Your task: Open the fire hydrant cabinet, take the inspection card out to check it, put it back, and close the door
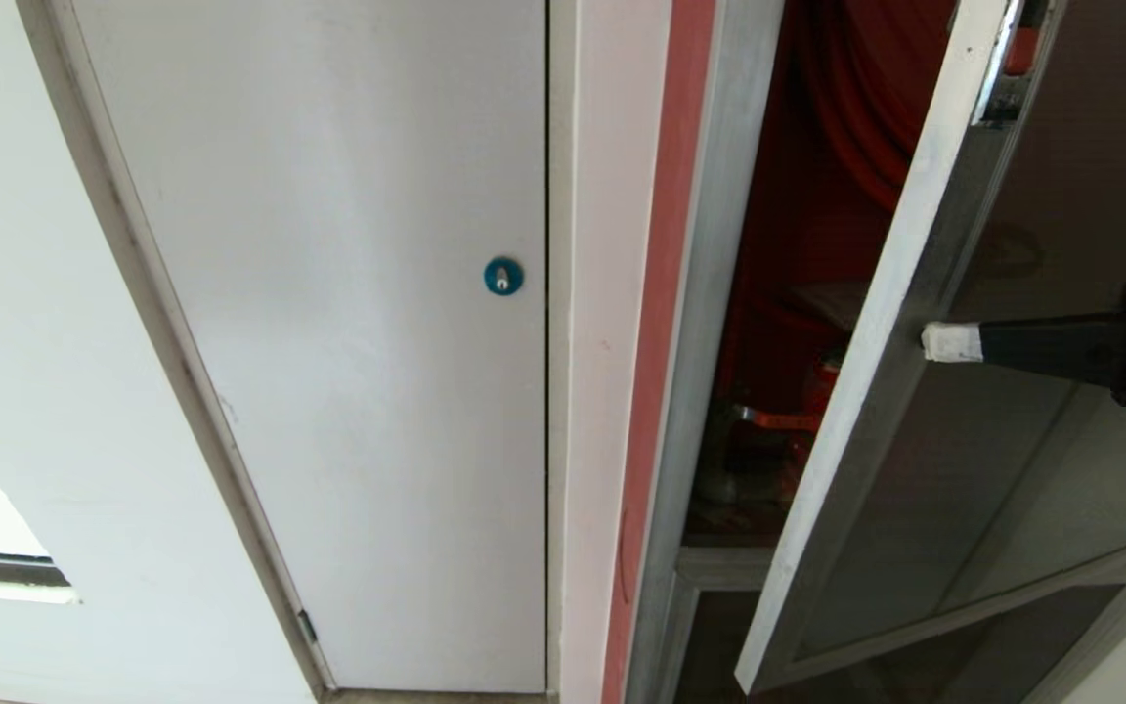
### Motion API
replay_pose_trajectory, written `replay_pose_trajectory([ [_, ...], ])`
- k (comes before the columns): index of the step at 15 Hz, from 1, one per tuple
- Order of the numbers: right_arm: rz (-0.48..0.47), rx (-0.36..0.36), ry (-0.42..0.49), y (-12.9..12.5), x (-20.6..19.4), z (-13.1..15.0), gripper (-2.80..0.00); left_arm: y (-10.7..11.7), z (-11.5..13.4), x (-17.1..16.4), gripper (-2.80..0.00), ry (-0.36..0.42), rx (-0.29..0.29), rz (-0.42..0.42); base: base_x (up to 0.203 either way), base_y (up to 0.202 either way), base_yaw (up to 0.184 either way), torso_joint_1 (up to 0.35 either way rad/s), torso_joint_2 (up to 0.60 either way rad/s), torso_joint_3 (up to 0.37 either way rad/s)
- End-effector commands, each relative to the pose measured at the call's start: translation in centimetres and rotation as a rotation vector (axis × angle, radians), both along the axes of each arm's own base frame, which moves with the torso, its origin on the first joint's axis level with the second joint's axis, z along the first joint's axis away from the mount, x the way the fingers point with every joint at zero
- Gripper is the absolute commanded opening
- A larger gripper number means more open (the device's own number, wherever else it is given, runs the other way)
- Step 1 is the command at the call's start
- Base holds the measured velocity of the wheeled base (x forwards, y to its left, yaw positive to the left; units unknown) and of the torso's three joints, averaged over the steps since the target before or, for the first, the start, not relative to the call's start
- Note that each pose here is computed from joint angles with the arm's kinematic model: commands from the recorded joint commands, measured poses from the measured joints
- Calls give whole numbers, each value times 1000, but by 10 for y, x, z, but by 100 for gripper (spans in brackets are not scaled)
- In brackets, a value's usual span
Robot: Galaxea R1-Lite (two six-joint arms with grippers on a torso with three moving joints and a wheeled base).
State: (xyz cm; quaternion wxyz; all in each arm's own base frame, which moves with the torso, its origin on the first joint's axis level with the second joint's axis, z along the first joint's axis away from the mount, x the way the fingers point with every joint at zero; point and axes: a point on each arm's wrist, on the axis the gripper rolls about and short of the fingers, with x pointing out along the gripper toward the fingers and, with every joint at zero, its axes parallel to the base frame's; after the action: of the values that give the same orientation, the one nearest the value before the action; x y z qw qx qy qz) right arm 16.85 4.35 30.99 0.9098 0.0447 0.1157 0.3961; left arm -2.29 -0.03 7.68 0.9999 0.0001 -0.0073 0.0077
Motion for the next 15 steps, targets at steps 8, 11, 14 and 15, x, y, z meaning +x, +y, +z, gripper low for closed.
replay_pose_trajectory([
  [8,-46,-11,5,10,57,2,-280,0,-2,1,-280,7,0,0,0,0,0,0,0,0],
  [11,-67,-21,6,17,70,4,-280,0,-2,0,-280,6,0,1,0,0,0,0,0,0],
  [14,-86,-29,-6,25,80,4,-280,0,-2,0,-280,5,0,1,0,0,0,0,0,0],
  [15,-101,-33,-12,29,84,5,-280,0,-2,0,-280,6,0,2,0,0,0,0,0,0],
])
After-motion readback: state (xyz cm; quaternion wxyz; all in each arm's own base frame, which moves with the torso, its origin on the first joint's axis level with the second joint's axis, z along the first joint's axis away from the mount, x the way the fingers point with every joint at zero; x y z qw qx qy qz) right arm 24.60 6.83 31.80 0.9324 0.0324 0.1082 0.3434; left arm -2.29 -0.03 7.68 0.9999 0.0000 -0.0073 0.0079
